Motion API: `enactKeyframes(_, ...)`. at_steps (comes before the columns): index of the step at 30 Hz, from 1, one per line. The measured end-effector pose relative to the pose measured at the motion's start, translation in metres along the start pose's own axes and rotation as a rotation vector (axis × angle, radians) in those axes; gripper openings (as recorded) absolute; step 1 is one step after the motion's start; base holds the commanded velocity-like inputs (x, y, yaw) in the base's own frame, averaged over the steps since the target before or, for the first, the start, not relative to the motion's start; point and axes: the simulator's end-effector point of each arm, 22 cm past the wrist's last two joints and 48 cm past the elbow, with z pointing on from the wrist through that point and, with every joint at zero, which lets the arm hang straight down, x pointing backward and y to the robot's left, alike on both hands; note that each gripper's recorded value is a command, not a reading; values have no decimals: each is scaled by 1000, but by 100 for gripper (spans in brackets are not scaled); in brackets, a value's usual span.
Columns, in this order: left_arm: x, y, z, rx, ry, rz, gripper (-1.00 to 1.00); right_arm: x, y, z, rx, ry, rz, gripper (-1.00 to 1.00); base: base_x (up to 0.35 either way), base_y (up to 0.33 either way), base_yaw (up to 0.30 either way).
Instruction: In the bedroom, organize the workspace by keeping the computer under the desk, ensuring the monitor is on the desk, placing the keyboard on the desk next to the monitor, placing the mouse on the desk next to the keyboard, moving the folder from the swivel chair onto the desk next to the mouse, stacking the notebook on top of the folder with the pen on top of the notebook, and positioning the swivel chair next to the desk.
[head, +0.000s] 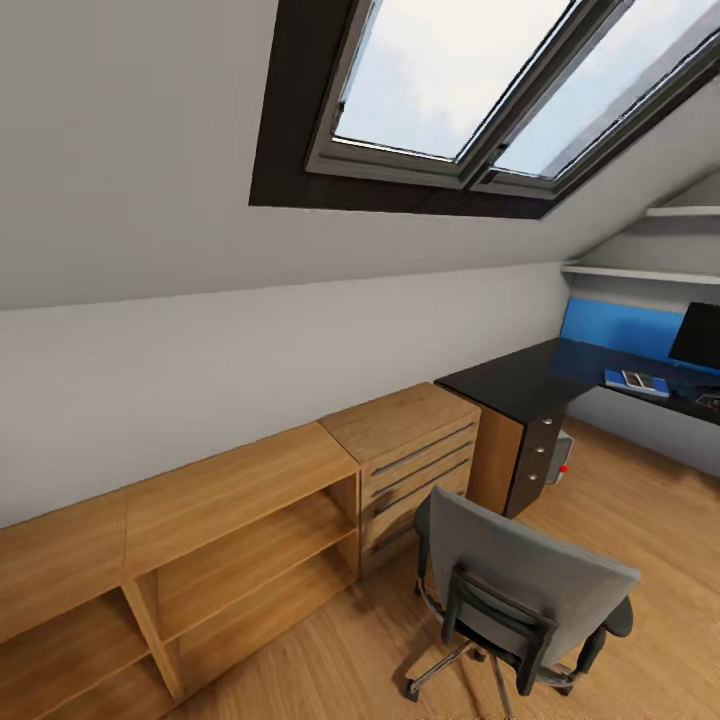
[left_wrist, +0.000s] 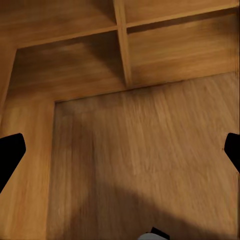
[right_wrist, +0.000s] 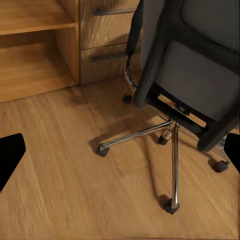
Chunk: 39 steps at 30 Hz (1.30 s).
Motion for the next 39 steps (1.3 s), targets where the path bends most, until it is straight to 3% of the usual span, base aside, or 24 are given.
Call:
enactKeyframes(26, 0, -1, 0, 6, 1, 0, 100, 0, 0, 0, -1, 0, -1, 100, 0, 0, -296)
enactKeyframes(39, 4, -13, -5, 15, 12, -13, 100, 1, -1, 0, 1, 2, -2, 100, 0, 0, -296)
